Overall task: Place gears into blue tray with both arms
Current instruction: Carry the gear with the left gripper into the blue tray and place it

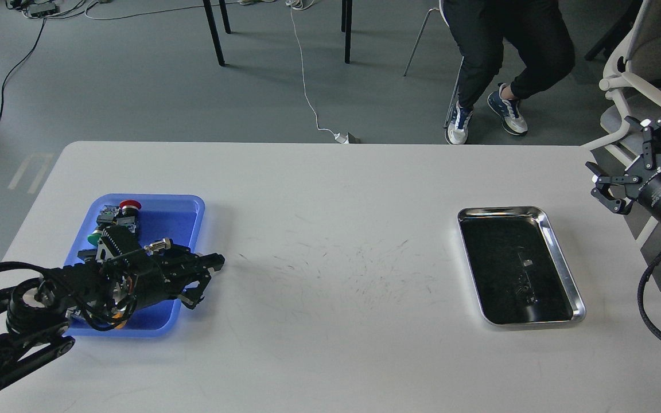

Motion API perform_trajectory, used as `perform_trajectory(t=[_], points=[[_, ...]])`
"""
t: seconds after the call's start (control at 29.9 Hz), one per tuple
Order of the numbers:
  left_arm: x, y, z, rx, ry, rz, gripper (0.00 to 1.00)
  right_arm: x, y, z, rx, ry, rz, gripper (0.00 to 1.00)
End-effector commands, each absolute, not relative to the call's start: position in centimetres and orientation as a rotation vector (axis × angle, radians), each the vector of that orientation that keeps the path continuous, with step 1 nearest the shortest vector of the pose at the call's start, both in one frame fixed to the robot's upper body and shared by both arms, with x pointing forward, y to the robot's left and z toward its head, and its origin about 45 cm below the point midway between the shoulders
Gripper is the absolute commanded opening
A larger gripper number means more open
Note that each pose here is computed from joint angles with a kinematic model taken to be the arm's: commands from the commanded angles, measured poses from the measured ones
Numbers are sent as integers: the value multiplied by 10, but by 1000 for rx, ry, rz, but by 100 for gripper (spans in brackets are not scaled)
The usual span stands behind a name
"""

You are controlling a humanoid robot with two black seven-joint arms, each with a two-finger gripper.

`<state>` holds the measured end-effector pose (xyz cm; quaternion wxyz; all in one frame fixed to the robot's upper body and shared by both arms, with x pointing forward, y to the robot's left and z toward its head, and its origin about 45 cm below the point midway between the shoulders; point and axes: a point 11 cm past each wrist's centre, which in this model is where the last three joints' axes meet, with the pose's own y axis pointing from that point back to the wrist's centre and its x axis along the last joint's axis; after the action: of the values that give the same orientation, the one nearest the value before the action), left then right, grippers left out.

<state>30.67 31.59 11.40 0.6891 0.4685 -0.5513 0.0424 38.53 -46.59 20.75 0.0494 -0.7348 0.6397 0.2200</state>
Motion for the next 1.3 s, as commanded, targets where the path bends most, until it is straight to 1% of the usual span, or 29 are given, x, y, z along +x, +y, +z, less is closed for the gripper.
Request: perform_trajectory(t=[0.0, 0.1, 0.3, 0.43, 0.73, 0.94, 1.14, 1.27], points=[[309, 330, 137, 1062, -1279, 89, 9, 386, -464, 208, -2242, 1943, 671, 94], [304, 343, 154, 1067, -1286, 83, 9, 386, -463, 208, -2245, 1935, 673, 94], [303, 362, 165, 1054, -1127, 248, 10, 387, -457, 206, -2250, 1921, 682, 94], [306, 374, 160, 1051, -992, 376, 10, 387, -453, 203, -2258, 1911, 693, 94], [305, 384, 152, 1036, -755, 478, 11, 389, -451, 206, -2262, 1901, 686, 94], [310, 387, 138, 1023, -633, 537, 11, 389, -450, 205, -2264, 1898, 690, 94], [314, 391, 122, 1044, -582, 560, 12, 389, -450, 205, -2263, 1900, 689, 94], [315, 397, 120, 1063, -577, 567, 15, 389, -450, 205, -2263, 1900, 689, 94]])
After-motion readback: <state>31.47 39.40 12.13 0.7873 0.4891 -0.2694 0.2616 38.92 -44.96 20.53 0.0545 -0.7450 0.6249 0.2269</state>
